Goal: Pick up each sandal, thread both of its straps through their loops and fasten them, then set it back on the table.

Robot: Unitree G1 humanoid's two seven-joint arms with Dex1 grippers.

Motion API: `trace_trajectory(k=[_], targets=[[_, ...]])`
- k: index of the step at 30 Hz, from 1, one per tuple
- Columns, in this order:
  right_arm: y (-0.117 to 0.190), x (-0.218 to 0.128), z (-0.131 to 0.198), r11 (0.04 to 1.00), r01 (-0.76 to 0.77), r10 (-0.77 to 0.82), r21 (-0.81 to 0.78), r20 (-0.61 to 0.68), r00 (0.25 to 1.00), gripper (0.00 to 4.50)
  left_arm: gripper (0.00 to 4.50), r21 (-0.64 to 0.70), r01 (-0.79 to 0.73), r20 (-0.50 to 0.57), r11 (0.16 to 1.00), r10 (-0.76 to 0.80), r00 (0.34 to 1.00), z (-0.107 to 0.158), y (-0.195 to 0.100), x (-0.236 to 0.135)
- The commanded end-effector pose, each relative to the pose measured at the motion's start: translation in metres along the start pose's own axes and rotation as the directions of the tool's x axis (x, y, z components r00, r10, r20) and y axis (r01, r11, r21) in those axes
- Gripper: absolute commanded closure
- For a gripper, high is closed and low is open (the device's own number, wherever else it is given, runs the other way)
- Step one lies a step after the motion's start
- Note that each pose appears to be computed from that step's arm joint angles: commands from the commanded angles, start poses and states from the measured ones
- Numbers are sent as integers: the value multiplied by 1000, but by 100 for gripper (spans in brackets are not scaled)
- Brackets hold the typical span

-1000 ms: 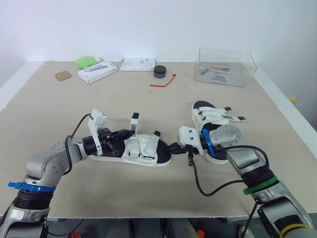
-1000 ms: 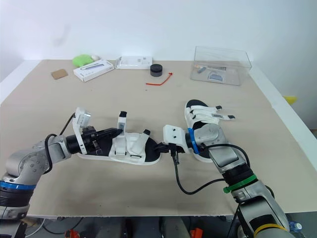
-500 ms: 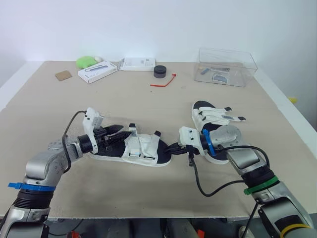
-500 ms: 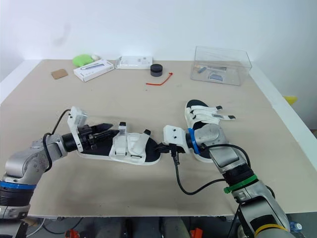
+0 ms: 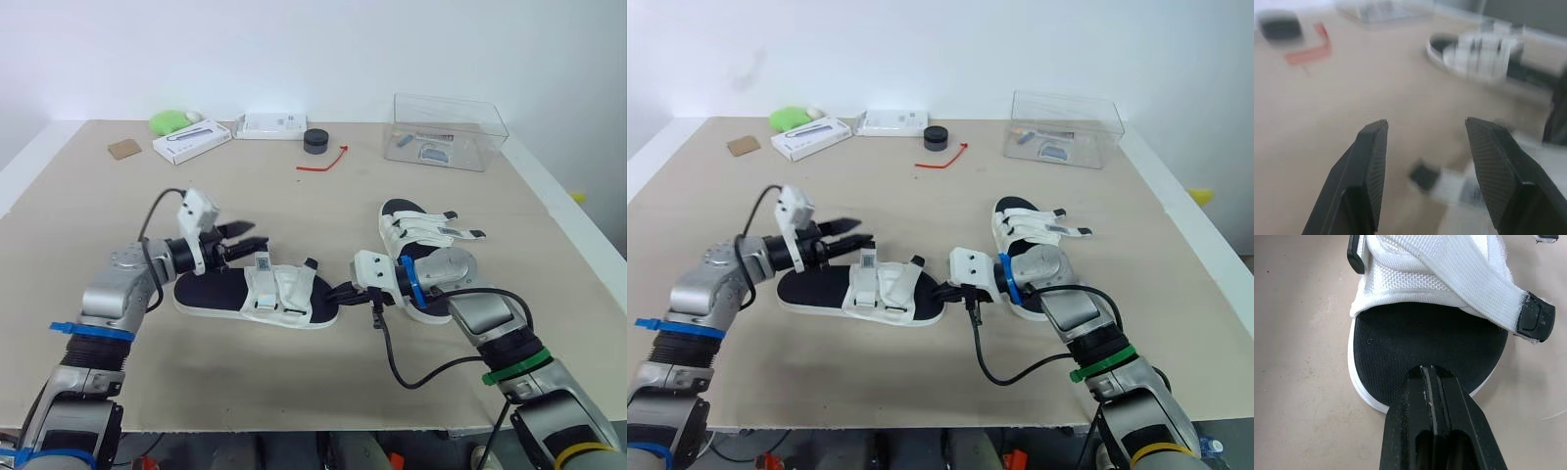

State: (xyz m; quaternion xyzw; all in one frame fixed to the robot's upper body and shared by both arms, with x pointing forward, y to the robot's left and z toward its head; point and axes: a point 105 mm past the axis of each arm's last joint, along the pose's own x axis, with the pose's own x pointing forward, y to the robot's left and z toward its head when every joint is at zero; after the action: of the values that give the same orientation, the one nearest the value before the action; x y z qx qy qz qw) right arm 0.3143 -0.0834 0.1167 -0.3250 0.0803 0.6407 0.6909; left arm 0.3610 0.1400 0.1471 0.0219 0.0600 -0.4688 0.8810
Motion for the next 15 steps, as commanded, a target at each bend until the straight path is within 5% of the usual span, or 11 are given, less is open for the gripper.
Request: trace_trajectory(k=[1,3,15], targets=[[2,-1,-9,1000,6,-5,18,-40,999,450,346,37,31,-20,999,-30,999,2,4,4],[1,-1,-9,1000,8,-7,18,-41,999,450,440,43,33,-38,999,-31,999,-1,6,5],[1,0,-9,1000,17,-16,25,-36,999,450,440,61,192,-166,979,-180,970,-19,-12,9]])
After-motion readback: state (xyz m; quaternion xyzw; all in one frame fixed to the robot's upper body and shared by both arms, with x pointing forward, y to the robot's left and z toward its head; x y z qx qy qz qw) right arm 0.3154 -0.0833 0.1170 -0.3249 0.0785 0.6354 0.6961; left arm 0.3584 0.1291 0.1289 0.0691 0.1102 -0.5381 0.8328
